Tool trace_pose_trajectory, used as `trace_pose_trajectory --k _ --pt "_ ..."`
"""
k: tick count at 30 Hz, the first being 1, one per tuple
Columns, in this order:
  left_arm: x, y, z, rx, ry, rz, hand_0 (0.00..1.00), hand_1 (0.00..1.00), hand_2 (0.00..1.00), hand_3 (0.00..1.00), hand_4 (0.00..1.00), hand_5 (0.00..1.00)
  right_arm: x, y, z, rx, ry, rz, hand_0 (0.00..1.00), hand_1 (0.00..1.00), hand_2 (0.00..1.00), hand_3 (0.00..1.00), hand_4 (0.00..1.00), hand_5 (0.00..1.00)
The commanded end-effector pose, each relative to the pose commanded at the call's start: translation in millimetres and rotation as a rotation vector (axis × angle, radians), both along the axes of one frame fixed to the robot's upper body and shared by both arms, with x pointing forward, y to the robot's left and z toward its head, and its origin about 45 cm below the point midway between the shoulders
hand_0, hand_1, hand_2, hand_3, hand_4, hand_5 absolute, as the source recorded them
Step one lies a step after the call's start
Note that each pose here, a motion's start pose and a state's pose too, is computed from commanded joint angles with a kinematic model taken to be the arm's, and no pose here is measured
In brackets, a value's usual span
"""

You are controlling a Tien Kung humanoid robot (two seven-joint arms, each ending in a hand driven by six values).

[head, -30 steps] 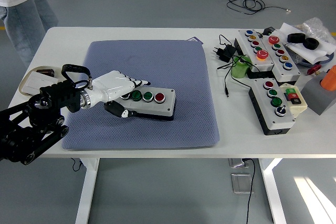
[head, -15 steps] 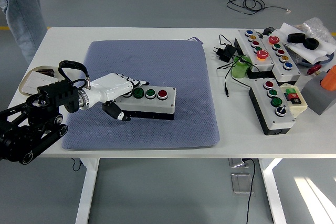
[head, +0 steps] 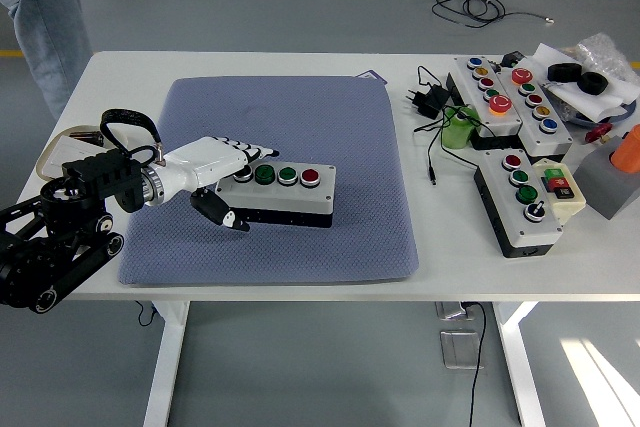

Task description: Pick up the button,place it on the desk,press the button,press the button

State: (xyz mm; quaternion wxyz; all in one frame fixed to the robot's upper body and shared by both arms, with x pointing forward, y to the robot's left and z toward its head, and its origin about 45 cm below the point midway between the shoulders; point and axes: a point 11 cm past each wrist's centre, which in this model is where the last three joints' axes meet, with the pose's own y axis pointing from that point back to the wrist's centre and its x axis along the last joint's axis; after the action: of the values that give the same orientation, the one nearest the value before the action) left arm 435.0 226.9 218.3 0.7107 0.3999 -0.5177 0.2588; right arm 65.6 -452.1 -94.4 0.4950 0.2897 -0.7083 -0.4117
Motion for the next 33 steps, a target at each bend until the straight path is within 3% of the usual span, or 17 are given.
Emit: trace_pose_trajectory --k 6,10,12,13,16,18,19,21,24,25,30,31,33 --pt "1.2 2 10.8 -0.035 -0.019 0.010 0.907 0.968 0.998 0.998 0.998 0.371 0.4 0 0.2 0.000 0.000 0.000 0.787 0.797 0.817 0.751 0.412 0.479" --pt "1.2 4 29.9 -0.096 -0.064 0.025 0.905 0.967 0.998 0.998 0.998 0.379 0.7 -1 0.4 -0.001 -0.003 -0.001 0.787 0.797 0.817 0.751 0.412 0.479" --pt "1.0 3 45.7 -0.133 -0.115 0.032 0.905 0.967 0.998 0.998 0.998 0.379 0.7 -1 0.5 -0.002 -0.004 -0.003 0.787 0.797 0.817 0.751 0.412 0.479" --pt "0.9 3 49.4 -0.140 -0.127 0.032 0.786 0.851 0.940 0.998 0.998 0.367 0.7 -1 0.5 -0.002 -0.004 -0.003 0.787 0.797 0.817 0.751 0.412 0.479" --pt "-1.8 1 76.5 -0.166 -0.227 0.037 0.786 0.851 0.940 0.998 0.998 0.367 0.8 -1 0.6 -0.002 -0.005 -0.004 0.787 0.797 0.817 0.751 0.412 0.479" --pt "-4.7 -3 89.3 -0.179 -0.266 0.027 0.786 0.851 0.940 0.998 0.998 0.367 0.5 -1 0.6 -0.002 -0.006 -0.005 0.787 0.797 0.817 0.751 0.412 0.479" --pt "-5.4 -4 91.8 -0.181 -0.274 0.026 0.438 0.606 0.760 0.998 0.845 0.290 0.4 -1 0.5 -0.002 -0.006 -0.006 0.787 0.797 0.817 0.751 0.412 0.479" --pt "-6.1 -4 95.9 -0.187 -0.288 0.032 0.438 0.606 0.760 0.998 0.845 0.290 0.5 -1 0.5 -0.002 -0.007 -0.006 0.787 0.797 0.817 0.751 0.412 0.479" --pt "-15.7 -13 115.0 -0.186 -0.344 0.021 0.438 0.606 0.760 0.998 0.845 0.290 0.6 -1 0.4 -0.001 -0.007 -0.007 0.787 0.797 0.817 0.751 0.412 0.479" --pt "-19.1 -17 117.6 -0.175 -0.350 0.011 0.195 0.402 0.406 0.998 0.792 0.256 0.6 -1 0.4 -0.001 -0.007 -0.007 0.787 0.797 0.817 0.751 0.412 0.479" --pt "-31.9 -28 114.3 -0.116 -0.313 -0.022 0.195 0.402 0.406 0.998 0.792 0.256 -0.5 0 0.0 0.000 -0.006 -0.010 0.787 0.797 0.817 0.751 0.412 0.479" --pt "-33.7 -30 113.0 -0.104 -0.305 -0.026 0.058 0.184 0.221 0.992 0.762 0.271 -0.7 0 0.0 0.000 -0.005 -0.011 0.787 0.797 0.817 0.751 0.412 0.479" --pt "-37.7 -33 107.8 -0.063 -0.276 -0.034 0.058 0.184 0.221 0.992 0.762 0.271 -1.1 0 -0.1 0.000 -0.004 -0.010 0.787 0.797 0.817 0.751 0.412 0.479"
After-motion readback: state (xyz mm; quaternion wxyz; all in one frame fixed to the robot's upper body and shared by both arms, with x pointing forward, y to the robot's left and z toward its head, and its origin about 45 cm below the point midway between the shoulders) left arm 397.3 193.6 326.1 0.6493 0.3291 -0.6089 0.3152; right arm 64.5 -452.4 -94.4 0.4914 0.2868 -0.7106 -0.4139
